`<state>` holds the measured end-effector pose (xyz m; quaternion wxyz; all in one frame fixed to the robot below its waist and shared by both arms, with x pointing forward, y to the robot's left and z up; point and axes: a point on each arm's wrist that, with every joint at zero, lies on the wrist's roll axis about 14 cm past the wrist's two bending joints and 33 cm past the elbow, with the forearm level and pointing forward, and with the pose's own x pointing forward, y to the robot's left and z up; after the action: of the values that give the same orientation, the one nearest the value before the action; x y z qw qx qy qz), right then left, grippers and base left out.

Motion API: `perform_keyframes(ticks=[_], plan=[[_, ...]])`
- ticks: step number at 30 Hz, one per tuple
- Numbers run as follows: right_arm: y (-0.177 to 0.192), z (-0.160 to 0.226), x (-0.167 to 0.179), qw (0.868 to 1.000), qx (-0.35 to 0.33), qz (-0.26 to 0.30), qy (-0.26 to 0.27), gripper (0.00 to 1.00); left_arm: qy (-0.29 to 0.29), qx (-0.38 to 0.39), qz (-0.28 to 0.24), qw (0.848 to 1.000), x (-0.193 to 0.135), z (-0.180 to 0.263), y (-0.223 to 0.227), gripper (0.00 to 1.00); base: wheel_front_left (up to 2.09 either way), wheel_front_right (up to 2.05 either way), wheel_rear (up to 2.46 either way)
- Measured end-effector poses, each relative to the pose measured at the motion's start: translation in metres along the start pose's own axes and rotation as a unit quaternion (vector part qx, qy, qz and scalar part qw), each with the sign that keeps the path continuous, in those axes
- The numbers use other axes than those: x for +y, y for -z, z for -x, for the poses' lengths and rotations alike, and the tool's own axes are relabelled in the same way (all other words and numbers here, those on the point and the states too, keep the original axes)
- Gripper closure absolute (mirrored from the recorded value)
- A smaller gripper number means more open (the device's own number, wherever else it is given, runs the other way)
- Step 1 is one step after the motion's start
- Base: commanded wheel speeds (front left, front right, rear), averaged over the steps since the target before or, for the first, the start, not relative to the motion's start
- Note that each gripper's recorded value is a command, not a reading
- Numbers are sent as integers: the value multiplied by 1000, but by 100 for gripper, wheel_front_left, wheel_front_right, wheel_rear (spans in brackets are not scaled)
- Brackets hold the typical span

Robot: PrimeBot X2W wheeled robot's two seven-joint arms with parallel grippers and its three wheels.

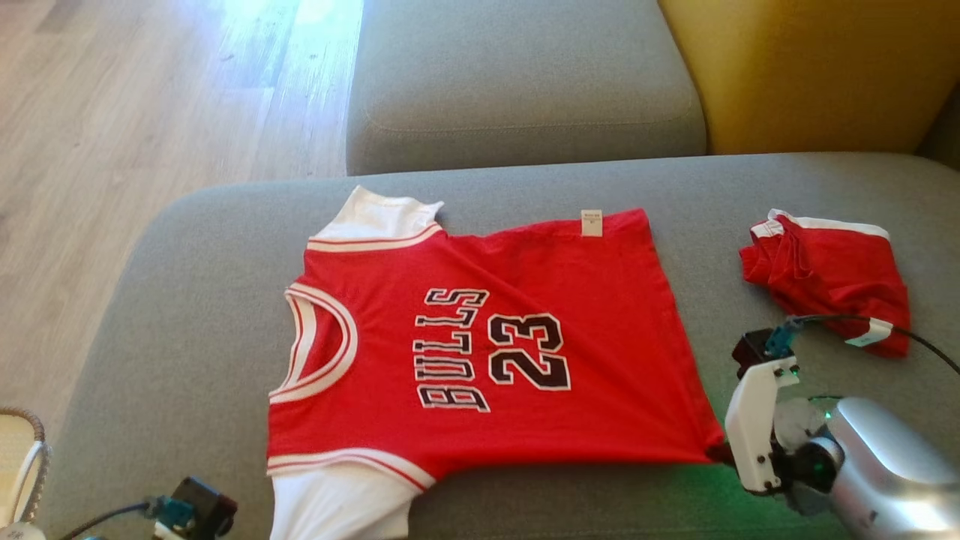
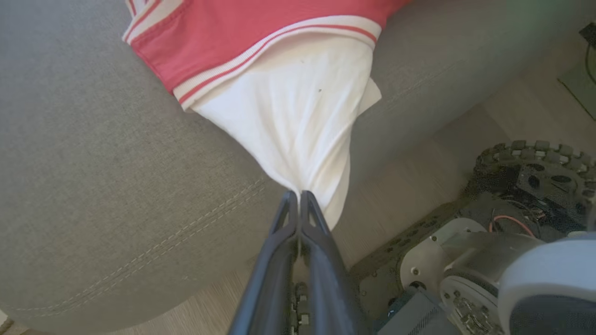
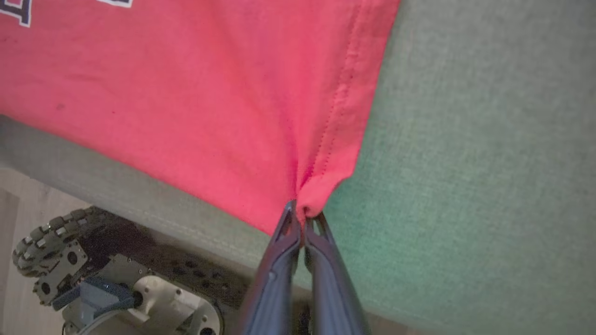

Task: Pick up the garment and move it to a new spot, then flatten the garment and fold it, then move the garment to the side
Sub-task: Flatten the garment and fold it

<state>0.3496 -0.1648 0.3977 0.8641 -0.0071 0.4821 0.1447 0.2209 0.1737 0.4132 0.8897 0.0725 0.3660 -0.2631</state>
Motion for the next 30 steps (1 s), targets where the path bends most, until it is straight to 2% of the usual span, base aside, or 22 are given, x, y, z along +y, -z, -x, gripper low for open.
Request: perform_keyframes(ticks=[10, 20, 30], plan=[[30, 11, 4, 998, 60, 3, -29, 100, 32, 34, 21, 999, -16, 11, 14, 100, 0, 0, 0], [-1, 20, -3, 1000, 2, -8, -24, 100, 24, 12, 22, 999, -8, 8, -9, 100, 0, 0, 0], [-24, 15, 3, 998, -39, -30, -25, 100, 5, -93, 23, 995, 18, 2, -79, 100, 0, 0, 0]])
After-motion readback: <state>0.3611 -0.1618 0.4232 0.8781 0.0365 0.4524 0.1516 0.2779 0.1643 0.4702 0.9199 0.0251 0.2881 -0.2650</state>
